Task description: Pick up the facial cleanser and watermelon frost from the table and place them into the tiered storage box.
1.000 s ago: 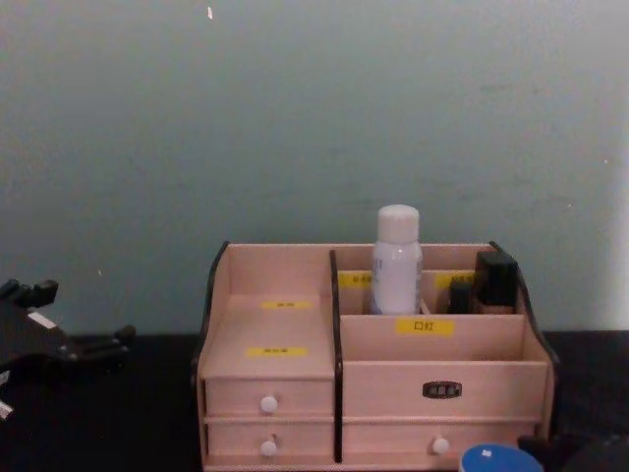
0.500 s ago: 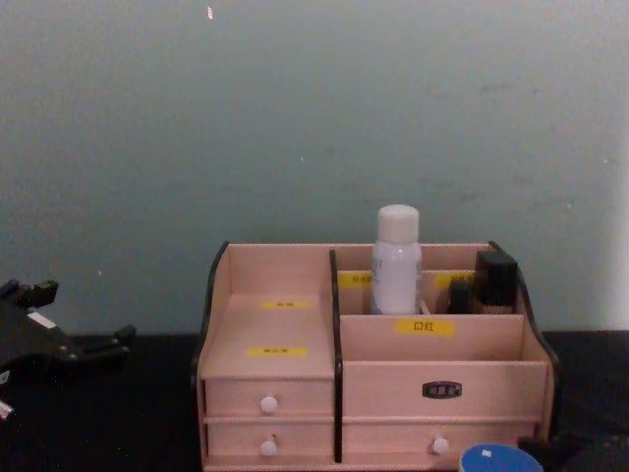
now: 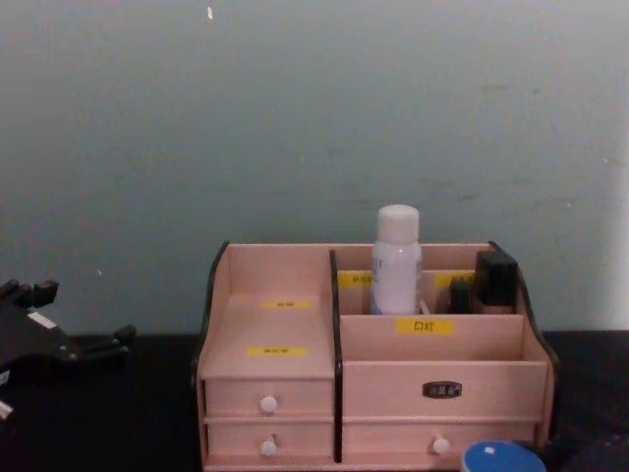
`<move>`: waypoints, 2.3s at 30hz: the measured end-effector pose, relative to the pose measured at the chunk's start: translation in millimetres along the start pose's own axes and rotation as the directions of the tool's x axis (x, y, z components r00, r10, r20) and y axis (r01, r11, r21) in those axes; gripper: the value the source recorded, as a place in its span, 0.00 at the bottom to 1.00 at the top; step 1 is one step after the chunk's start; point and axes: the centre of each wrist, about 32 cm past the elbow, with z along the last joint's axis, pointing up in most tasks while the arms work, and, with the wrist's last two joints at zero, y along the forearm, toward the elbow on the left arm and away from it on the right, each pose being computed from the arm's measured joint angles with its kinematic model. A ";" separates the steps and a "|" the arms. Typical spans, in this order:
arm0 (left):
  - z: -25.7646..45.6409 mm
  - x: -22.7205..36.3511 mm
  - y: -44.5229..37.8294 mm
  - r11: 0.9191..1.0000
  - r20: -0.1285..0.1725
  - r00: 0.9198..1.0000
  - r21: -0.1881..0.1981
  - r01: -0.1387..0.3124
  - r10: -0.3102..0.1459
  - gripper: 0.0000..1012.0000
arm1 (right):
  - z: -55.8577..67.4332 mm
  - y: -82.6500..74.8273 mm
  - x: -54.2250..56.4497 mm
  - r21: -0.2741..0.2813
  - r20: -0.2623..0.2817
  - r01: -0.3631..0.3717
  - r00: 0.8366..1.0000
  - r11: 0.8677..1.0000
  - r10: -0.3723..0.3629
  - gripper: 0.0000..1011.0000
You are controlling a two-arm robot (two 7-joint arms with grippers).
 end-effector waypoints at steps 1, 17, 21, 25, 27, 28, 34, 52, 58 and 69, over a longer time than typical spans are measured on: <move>0.0 0.0 0.0 1.000 0.000 1.000 0.000 0.000 0.000 0.99 | 0.0 0.0 0.0 0.000 0.000 0.000 1.000 1.000 0.000 0.70; 0.0 0.0 0.0 1.000 0.000 1.000 0.000 0.000 0.000 0.99 | 6.6 -3.6 -0.2 0.034 0.003 -0.014 1.000 0.999 0.014 0.71; 0.0 0.0 0.0 1.000 0.000 1.000 0.000 0.000 0.000 0.99 | 15.0 -5.7 -0.9 0.063 0.018 -0.025 1.000 0.998 0.024 0.70; 0.0 0.0 0.0 1.000 0.000 1.000 0.000 0.000 0.000 0.99 | 26.5 -6.5 -1.3 0.094 0.039 -0.041 0.999 0.995 0.037 0.70; 0.0 0.0 0.0 1.000 0.000 1.000 0.000 0.000 0.000 0.99 | 31.6 -6.4 -1.4 0.106 0.048 -0.048 0.998 0.993 0.043 0.70; 0.0 0.0 0.0 1.000 0.000 1.000 0.000 0.000 0.000 0.99 | 36.8 -6.1 -1.6 0.119 0.058 -0.055 0.997 0.991 0.049 0.70; 0.0 0.0 0.0 1.000 0.000 1.000 0.000 0.000 0.000 0.99 | 55.1 0.7 -1.6 0.164 0.089 -0.081 0.994 0.983 0.067 0.70; 0.0 0.0 0.0 1.000 0.000 1.000 0.000 0.000 0.000 0.99 | 101.2 60.1 7.3 0.216 0.130 -0.115 0.988 0.970 0.088 0.70; 0.0 0.0 0.0 1.000 0.000 1.000 0.000 0.000 0.000 0.99 | 114.9 84.1 12.5 0.198 0.130 -0.115 0.987 0.973 0.090 0.70; 0.0 0.0 0.0 1.000 0.000 1.000 0.000 0.000 0.000 0.99 | 136.3 121.6 20.9 0.176 0.127 -0.108 0.988 0.978 0.087 0.70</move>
